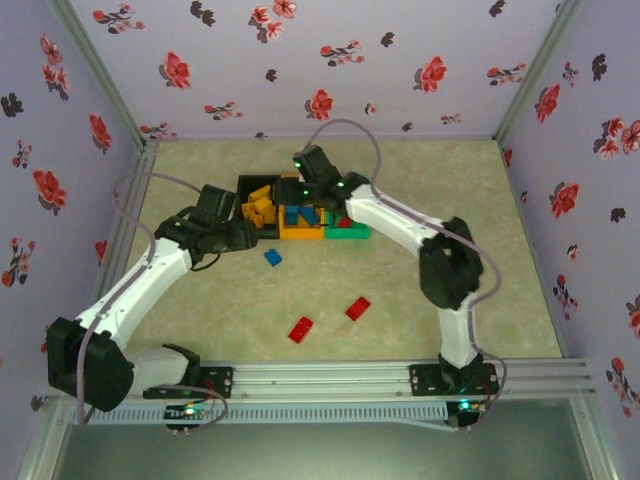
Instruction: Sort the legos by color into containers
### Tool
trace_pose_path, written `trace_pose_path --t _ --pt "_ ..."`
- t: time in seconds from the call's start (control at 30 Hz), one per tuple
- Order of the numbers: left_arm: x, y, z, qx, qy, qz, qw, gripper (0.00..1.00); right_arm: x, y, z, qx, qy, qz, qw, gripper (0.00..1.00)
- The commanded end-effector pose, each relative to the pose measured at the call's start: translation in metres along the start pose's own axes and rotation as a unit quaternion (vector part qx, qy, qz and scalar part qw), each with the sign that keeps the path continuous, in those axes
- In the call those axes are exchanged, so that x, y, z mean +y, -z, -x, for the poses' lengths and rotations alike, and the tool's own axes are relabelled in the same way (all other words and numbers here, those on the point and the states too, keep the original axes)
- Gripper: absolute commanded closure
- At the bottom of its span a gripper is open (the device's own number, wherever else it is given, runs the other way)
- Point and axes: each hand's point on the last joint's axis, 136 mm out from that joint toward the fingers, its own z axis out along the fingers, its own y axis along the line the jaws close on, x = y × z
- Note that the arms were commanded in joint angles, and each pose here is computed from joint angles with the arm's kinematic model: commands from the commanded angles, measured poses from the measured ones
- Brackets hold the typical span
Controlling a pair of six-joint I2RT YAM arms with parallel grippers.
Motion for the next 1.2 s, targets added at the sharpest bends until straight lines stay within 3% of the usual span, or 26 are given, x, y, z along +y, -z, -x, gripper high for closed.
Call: trace_pose_path --t 0.0,0.3,0.53,0.9,1.17 --pt "-0.009 -0.013 -0.013 0.017 0.014 -0.014 1.0 0.22 -0.014 0.047 0.023 -0.082 -0.025 -0.006 0.996 0.27" --pt "-0.037 -0.05 -0.047 0.023 0.078 -0.02 0.996 0.21 -0.103 0.142 0.011 -0.128 -0.046 -0.109 0.985 0.24" --pt "-0.037 -0.071 -0.048 0.008 0.118 0.01 0.993 0.22 -0.131 0.198 0.005 -0.17 -0.054 -0.136 0.975 0.21" --pt "-0.048 -0.111 -0.051 0.026 0.118 0.039 0.992 0.25 -0.148 0.221 -0.004 -0.174 -0.054 -0.154 0.971 0.19" --pt "-0.049 -0.121 -0.051 0.035 0.104 0.052 0.993 0.26 -0.158 0.229 -0.006 -0.178 -0.06 -0.161 0.969 0.19"
